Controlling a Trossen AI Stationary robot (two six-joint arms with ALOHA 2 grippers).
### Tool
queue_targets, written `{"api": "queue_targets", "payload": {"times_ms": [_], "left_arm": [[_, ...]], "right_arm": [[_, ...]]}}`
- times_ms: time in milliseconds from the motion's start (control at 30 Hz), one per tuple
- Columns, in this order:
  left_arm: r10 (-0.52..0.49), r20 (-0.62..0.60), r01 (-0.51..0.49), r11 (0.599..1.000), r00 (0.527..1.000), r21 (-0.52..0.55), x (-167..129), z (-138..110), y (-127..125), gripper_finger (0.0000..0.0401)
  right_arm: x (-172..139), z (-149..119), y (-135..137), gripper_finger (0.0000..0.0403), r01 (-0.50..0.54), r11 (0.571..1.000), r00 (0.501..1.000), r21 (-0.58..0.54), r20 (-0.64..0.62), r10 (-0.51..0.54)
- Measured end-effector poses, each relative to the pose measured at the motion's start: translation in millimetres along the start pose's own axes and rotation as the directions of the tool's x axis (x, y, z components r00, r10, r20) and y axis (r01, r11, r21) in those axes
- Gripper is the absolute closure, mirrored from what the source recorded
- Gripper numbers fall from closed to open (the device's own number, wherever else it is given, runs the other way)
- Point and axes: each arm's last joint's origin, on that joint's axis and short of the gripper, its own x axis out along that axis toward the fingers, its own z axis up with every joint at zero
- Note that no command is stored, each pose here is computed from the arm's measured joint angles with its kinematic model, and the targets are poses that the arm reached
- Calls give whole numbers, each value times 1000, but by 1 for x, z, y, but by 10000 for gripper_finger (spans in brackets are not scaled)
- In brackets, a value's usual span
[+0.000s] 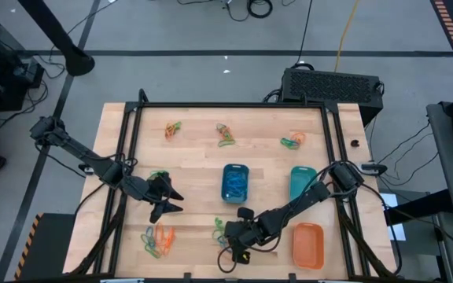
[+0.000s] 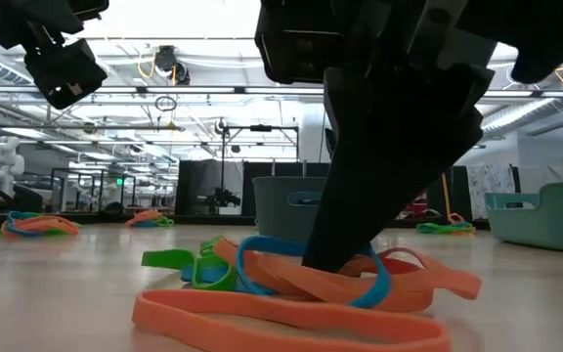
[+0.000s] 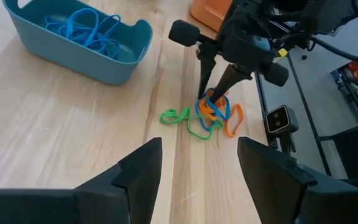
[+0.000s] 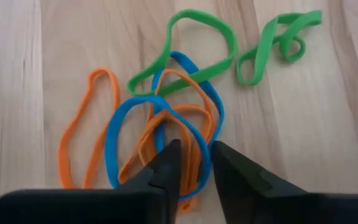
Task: Sort rubber bands into baskets
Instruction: Put the blue rubberband into the blue bin
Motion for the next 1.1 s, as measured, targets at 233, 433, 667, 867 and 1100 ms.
{"api": "queue_targets", "payload": {"times_ms": [233,433,667,867,1100], "left_arm": [[14,12,-14,1000,1000,-1,0,0,0,184],[16,14,-16,1000,1000,-1,0,0,1,184],[24,20,-24,1000,1000,-9,0,2,2,184],[57,42,-54,996,997,-66,1,7,8,184],[69,48,-63,992,996,-113,2,8,10,184]], "right_arm": [[0,2,2,383,-23,1000,1000,5,21,23],[-2,4,2,396,-29,999,999,17,27,28],[-2,2,0,341,-6,1000,1000,-28,8,7],[-2,3,-1,288,-4,1000,1000,-25,8,4],[-2,3,-1,257,-13,1000,1000,-29,14,14]]}}
